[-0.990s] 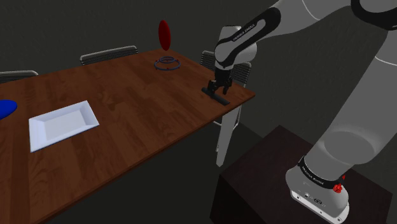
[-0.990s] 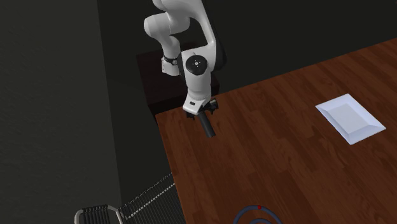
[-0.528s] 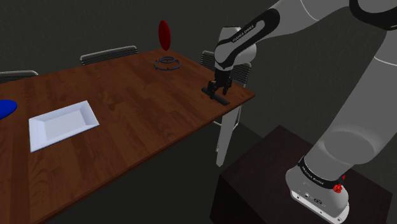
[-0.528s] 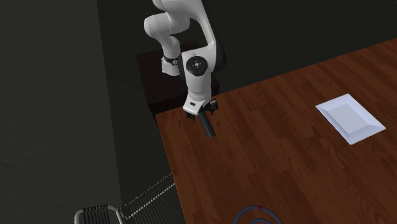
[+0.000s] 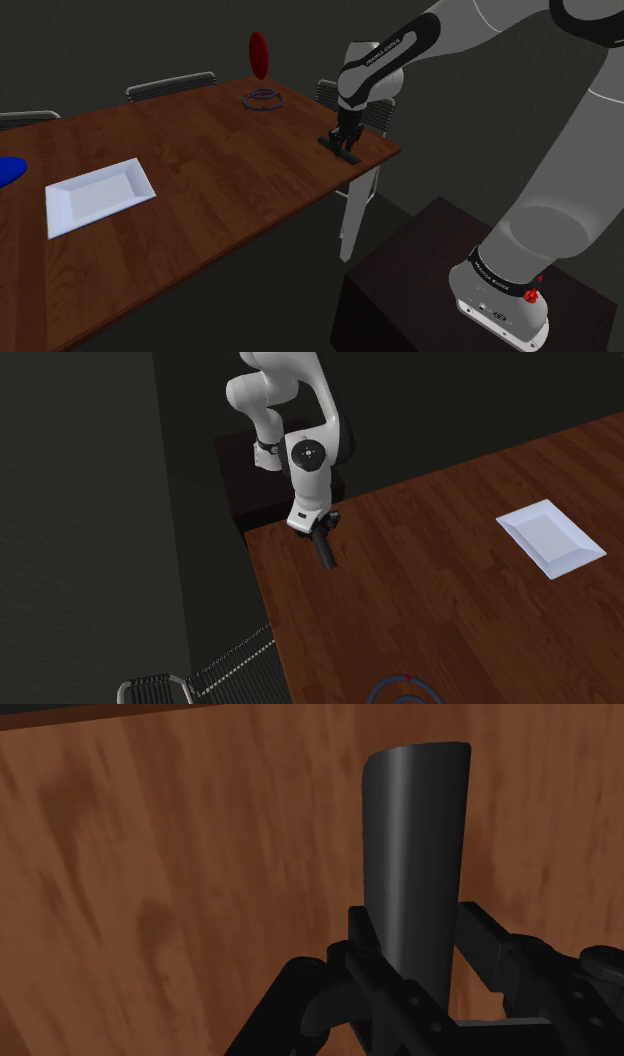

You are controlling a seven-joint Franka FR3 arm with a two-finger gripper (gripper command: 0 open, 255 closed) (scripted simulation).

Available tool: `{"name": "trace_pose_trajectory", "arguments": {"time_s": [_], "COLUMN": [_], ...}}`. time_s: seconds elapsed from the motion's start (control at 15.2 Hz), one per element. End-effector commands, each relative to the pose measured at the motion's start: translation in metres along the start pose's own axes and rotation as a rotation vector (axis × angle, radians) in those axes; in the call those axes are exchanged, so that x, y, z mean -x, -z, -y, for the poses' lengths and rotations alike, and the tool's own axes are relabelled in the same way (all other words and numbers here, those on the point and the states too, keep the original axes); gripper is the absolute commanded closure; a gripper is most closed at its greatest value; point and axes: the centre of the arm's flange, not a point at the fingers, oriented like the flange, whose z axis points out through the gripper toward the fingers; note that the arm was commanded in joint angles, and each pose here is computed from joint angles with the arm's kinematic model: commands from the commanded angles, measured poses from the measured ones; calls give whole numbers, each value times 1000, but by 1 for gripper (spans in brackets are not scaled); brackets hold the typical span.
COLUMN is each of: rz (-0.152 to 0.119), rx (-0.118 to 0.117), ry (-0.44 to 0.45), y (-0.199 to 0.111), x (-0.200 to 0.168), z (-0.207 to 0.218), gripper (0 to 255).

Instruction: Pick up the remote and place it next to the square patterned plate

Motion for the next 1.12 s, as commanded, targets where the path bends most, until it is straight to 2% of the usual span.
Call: {"name": "trace_pose_trajectory", "arguments": {"time_s": [0.0, 0.13, 1.06], "rz": [5, 5, 5], "rx": [0, 0, 0], "ry": [2, 2, 2], "y": [-3, -2, 72], "x": [1, 1, 1], "z": [1, 2, 8], "gripper": [255, 255, 255]}}
